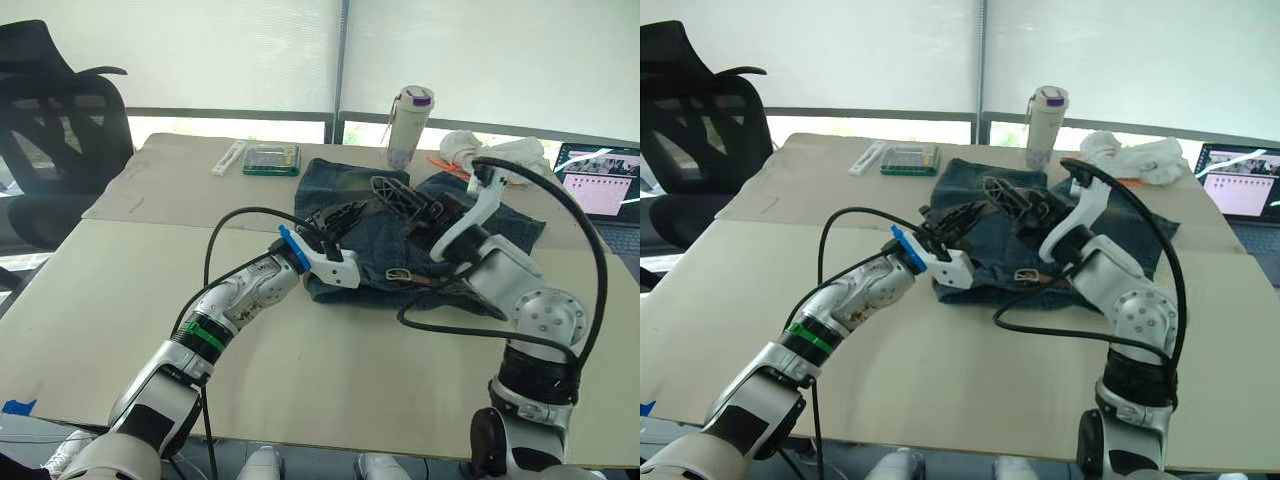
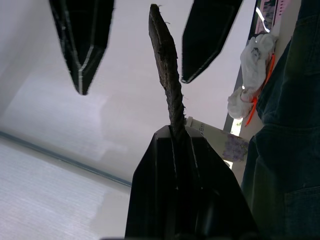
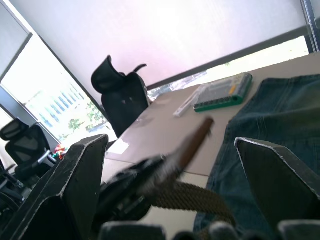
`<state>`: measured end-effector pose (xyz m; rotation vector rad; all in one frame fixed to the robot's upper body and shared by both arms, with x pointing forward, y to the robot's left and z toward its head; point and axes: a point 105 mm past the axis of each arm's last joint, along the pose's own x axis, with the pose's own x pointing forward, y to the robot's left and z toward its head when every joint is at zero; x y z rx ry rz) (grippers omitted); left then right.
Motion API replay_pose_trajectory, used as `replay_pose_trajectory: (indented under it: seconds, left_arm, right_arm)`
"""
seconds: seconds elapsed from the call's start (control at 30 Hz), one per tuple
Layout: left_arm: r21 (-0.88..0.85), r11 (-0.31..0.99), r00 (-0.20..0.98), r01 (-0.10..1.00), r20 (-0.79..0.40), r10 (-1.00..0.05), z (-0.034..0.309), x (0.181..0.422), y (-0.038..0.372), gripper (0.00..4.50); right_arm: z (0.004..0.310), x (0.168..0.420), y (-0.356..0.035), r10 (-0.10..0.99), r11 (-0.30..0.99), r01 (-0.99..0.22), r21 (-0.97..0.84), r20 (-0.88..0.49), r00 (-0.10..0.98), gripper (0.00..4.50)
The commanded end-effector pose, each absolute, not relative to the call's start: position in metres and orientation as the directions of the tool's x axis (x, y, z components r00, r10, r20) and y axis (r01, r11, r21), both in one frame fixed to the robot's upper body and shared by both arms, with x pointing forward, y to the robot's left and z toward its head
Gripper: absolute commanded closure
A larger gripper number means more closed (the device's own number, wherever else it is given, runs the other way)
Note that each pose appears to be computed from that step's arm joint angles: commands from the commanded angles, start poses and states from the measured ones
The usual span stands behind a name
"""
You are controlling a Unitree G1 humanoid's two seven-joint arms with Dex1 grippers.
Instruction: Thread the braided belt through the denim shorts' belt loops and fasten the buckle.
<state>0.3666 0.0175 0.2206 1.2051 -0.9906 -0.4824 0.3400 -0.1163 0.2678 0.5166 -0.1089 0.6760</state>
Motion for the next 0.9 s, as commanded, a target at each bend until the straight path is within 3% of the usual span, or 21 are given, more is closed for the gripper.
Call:
replay_pose_trajectory:
  seconds: [0.03, 0.3, 0.37, 0.57, 0.73, 0.9]
  left_arm:
    - [0.909, 0.350, 0.475, -0.225, 0.417, -0.775, 0.235, 0.363, 0.015, 4.50]
    - [0.907, 0.340, 0.462, -0.248, 0.420, -0.781, 0.237, 0.363, 0.015, 4.50]
    - [0.904, 0.343, 0.465, -0.256, 0.427, -0.776, 0.238, 0.364, 0.017, 3.71]
    - [0.910, 0.336, 0.478, -0.241, 0.413, -0.775, 0.236, 0.365, 0.018, 1.75]
    - [0.875, 0.445, 0.472, -0.190, 0.479, -0.740, 0.248, 0.360, 0.025, 0.06]
    - [0.762, 0.643, 0.510, 0.081, 0.522, -0.683, 0.254, 0.353, 0.030, 0.02]
  right_arm:
    - [0.282, 0.330, -0.118, 0.582, 0.651, -0.658, 0.378, 0.308, 0.753, 1.15]
    - [0.275, 0.329, -0.115, 0.587, 0.648, -0.649, 0.399, 0.281, 0.759, 4.01]
    - [0.270, 0.329, -0.114, 0.588, 0.652, -0.641, 0.406, 0.263, 0.765, 4.50]
    - [0.269, 0.333, -0.117, 0.563, 0.662, -0.616, 0.427, 0.260, 0.784, 4.50]
    - [0.270, 0.342, -0.124, 0.506, 0.682, -0.569, 0.460, 0.265, 0.821, 4.50]
    - [0.273, 0.354, -0.133, 0.411, 0.696, -0.497, 0.518, 0.281, 0.867, 4.50]
